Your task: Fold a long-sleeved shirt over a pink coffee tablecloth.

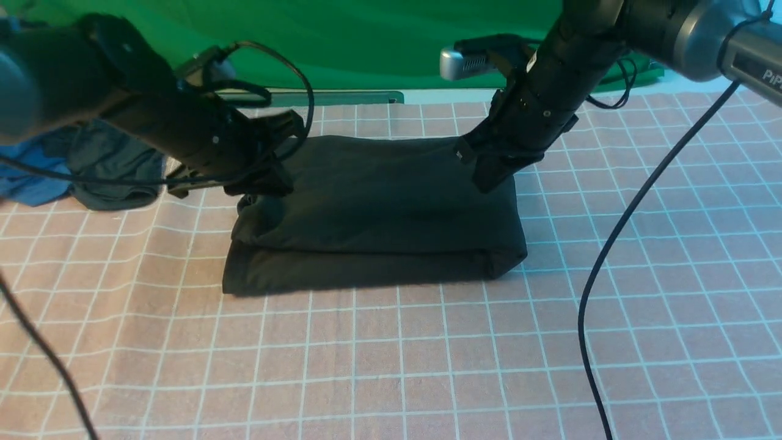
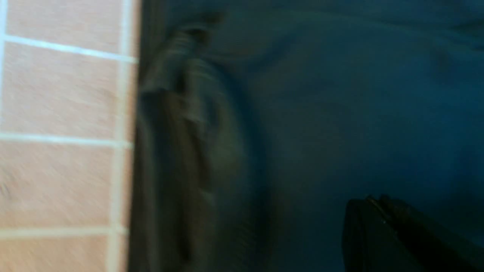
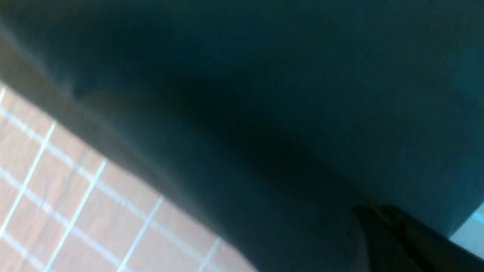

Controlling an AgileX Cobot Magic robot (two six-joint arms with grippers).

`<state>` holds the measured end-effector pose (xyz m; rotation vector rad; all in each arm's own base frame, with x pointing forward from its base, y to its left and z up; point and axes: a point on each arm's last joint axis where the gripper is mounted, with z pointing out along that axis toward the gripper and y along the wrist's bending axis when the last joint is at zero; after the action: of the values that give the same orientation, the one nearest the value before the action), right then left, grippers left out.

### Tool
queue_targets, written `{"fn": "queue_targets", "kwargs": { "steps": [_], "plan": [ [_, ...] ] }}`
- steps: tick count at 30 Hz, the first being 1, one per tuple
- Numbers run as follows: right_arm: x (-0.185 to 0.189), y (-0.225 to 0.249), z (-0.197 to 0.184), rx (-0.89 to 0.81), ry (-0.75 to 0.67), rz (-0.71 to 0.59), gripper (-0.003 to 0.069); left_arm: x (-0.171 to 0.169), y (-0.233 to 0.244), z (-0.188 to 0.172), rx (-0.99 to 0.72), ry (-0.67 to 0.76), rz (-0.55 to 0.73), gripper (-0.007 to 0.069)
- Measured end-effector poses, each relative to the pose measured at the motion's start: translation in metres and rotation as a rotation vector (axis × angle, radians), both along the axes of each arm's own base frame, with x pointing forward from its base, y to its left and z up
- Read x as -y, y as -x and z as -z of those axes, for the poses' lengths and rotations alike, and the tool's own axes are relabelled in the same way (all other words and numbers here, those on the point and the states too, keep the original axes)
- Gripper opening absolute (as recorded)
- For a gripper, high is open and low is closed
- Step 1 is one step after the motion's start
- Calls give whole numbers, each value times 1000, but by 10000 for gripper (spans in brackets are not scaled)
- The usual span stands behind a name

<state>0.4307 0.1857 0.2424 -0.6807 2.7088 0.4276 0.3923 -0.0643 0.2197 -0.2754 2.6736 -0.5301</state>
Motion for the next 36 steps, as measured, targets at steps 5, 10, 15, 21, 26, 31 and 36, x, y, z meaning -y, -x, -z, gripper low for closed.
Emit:
{"fn": "queue_targets", "kwargs": {
  "steps": [5, 10, 15, 21, 26, 31, 36],
  "plan": [
    [3, -3, 14, -22, 49, 12, 37, -7, -3, 38, -121, -112, 9, 13],
    [12, 2, 46, -125, 170, 7, 37, -17, 0, 46, -167, -204, -58, 13],
    [19, 8, 62, -184, 254, -12, 37, -18, 3, 43, -186, -205, -74, 13],
    [21, 10, 47, -151, 252, 1, 37, -19, 8, 17, -127, -204, -69, 13],
    [6, 26, 13, -116, 167, -59, 37, -20, 20, -29, -3, -185, -80, 13],
    [-21, 40, 16, -127, 135, -159, 37, -14, 25, -46, 47, -101, -74, 13],
    [-39, 34, 39, -76, 124, -146, 37, -7, 20, -27, -13, -55, -13, 13]
  ]
}}
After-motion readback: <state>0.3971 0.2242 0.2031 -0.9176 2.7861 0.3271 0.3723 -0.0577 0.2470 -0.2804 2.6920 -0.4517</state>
